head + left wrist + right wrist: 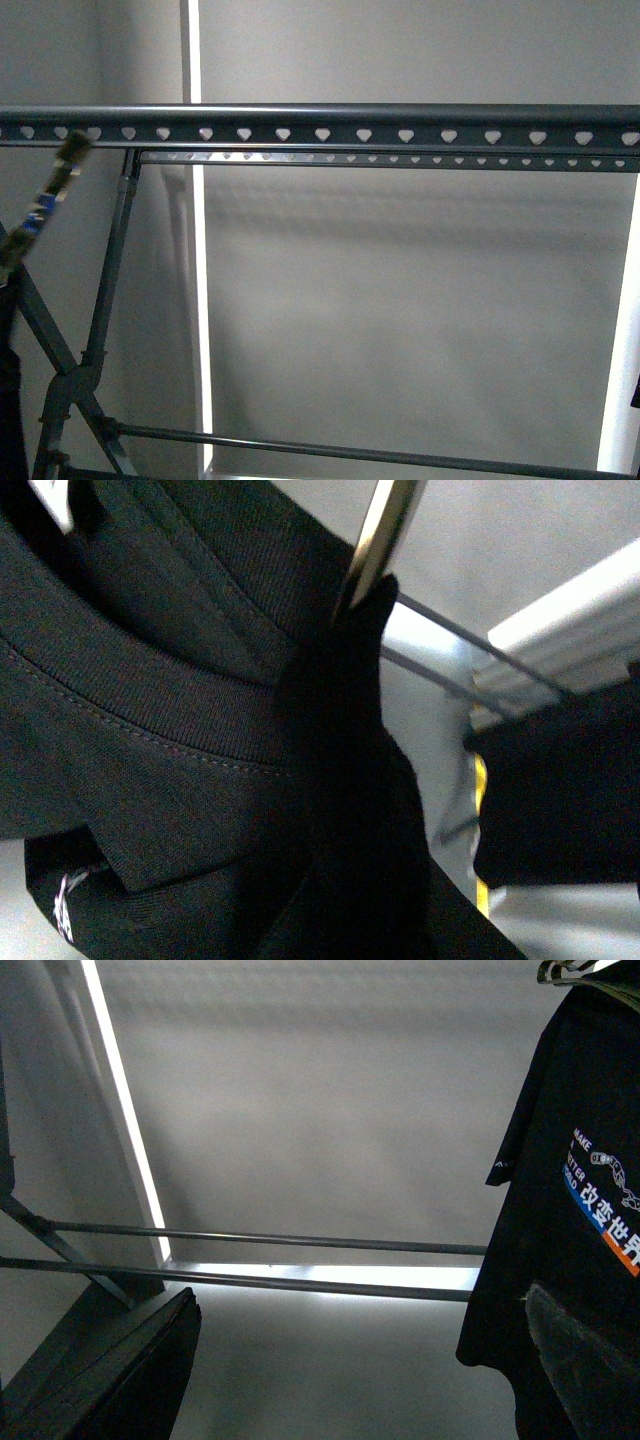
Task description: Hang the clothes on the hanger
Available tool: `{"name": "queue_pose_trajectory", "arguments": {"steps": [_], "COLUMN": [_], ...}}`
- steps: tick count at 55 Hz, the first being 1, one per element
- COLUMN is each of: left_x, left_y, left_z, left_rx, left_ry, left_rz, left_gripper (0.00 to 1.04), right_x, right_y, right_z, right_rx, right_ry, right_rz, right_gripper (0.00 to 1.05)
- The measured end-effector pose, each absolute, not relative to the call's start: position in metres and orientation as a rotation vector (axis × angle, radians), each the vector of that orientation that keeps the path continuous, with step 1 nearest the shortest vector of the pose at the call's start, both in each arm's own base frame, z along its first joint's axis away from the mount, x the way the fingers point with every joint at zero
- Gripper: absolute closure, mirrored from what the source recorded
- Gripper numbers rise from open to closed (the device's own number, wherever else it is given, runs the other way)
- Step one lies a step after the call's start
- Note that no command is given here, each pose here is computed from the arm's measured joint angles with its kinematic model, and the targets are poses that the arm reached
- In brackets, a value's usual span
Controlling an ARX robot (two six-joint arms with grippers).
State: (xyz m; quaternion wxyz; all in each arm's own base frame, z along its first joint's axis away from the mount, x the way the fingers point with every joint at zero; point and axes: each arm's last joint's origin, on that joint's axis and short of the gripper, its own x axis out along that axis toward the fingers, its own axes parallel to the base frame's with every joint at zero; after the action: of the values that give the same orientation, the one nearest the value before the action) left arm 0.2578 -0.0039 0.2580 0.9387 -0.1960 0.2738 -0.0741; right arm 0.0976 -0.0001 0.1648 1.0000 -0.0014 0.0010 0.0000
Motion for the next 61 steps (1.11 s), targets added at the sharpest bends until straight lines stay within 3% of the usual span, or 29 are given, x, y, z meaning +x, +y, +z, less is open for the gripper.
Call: {"name": "queue_pose_trajectory", "arguments": {"steps": [11, 23, 27, 33, 46, 61], "left_x": [0.227, 0.229, 0.242, 0.275, 0.315, 0.337], "left_y": [-0.02, -0.021, -0.019, -0.023, -0.055, -0.11], "left_z": [0.278, 0.3, 0.308, 0.315, 0.33, 0.336], "left_rx": [-0.084, 0.344, 0.538, 0.889, 1.373, 1.47], "left_ry": [0.532, 0.294, 0.267, 0.08, -0.246, -0.388], "left_rz": [-0.603, -1.031, -1.074, -1.057, -0.982, -1.017], "left_gripper": [1.01, 1.01, 1.01, 1.01, 1.01, 1.01], "right_x": [0.098, 0.098, 0.098, 0.098, 0.098, 0.098], "right_y": [0.0, 0.0, 0.0, 0.0, 0.0, 0.0], "right_z": [0.165, 0.165, 0.165, 0.165, 0.165, 0.165], "right_rx": [-0.003, -0.003, -0.003, -0.003, -0.003, -0.003], "right_ry": [0.002, 0.002, 0.002, 0.002, 0.002, 0.002], "right_rz": [0.0, 0.0, 0.0, 0.0, 0.0, 0.0], "right_gripper": [0.07, 0.07, 0.07, 0.07, 0.07, 0.07]}}
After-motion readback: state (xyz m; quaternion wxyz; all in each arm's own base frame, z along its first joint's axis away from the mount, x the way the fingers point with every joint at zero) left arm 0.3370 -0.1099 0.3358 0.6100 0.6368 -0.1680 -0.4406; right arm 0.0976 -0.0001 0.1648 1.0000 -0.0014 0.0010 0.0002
